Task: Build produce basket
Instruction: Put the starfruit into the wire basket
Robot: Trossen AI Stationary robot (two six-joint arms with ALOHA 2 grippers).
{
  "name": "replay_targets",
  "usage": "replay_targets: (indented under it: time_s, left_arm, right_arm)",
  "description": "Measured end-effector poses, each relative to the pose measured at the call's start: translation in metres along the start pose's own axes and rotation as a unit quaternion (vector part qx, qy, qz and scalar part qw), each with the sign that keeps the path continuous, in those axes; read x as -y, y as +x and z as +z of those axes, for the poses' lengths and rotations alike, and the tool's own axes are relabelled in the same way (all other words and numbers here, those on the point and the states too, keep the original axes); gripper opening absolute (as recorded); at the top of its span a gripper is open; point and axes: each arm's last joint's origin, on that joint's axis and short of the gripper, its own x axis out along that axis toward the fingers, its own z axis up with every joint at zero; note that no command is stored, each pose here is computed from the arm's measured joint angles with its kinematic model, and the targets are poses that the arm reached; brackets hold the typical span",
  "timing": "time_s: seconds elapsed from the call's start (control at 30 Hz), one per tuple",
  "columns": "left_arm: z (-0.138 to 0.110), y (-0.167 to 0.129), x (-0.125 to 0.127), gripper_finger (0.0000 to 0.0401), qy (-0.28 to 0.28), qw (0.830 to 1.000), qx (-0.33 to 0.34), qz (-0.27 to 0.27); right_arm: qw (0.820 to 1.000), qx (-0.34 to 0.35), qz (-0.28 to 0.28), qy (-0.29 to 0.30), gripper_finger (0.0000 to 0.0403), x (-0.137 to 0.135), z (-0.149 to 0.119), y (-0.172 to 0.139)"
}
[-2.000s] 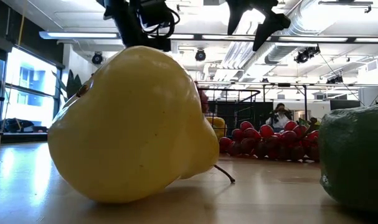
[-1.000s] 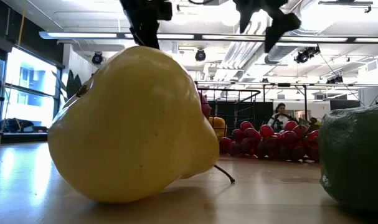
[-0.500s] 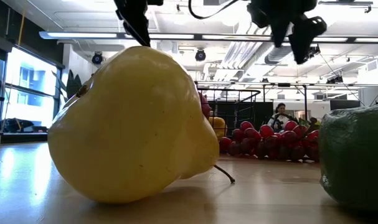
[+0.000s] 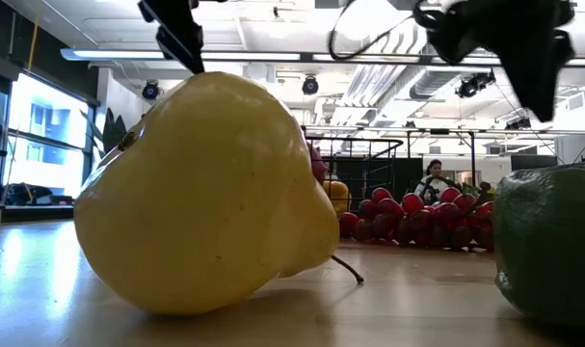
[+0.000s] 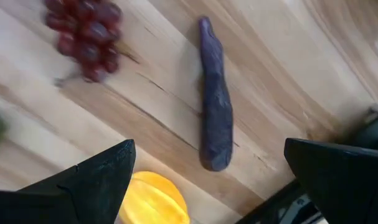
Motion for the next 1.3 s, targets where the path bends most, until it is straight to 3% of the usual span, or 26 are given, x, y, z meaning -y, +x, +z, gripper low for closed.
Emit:
replay_targets:
  time_s: [0.2,0.47,1.03,1.3]
  left_arm:
    - [-0.004,-0.002,0.018,0.0216,0.006,1.0,0.002,-0.012]
    - [-0.008,-0.003,0.03,0.0216,0.011,1.0,0.008,0.002]
    - [-0.014,-0.005,0.045,0.0216,0.029,1.0,0.007,-0.008]
    - [-0.014,-0.005,0.045,0.0216,0.016,1.0,0.007,-0.008]
  right_arm:
    - [0.998,-0.001,-0.07,0.006,0.0392,0.008,-0.012,0.015]
    - [0.997,-0.005,-0.078,-0.023,0.0391,0.007,-0.026,0.017]
    - [0.983,-0.075,0.048,-0.163,0.0369,-0.03,-0.091,0.022]
    - [0.97,-0.063,0.049,-0.229,0.0369,-0.033,-0.12,0.024]
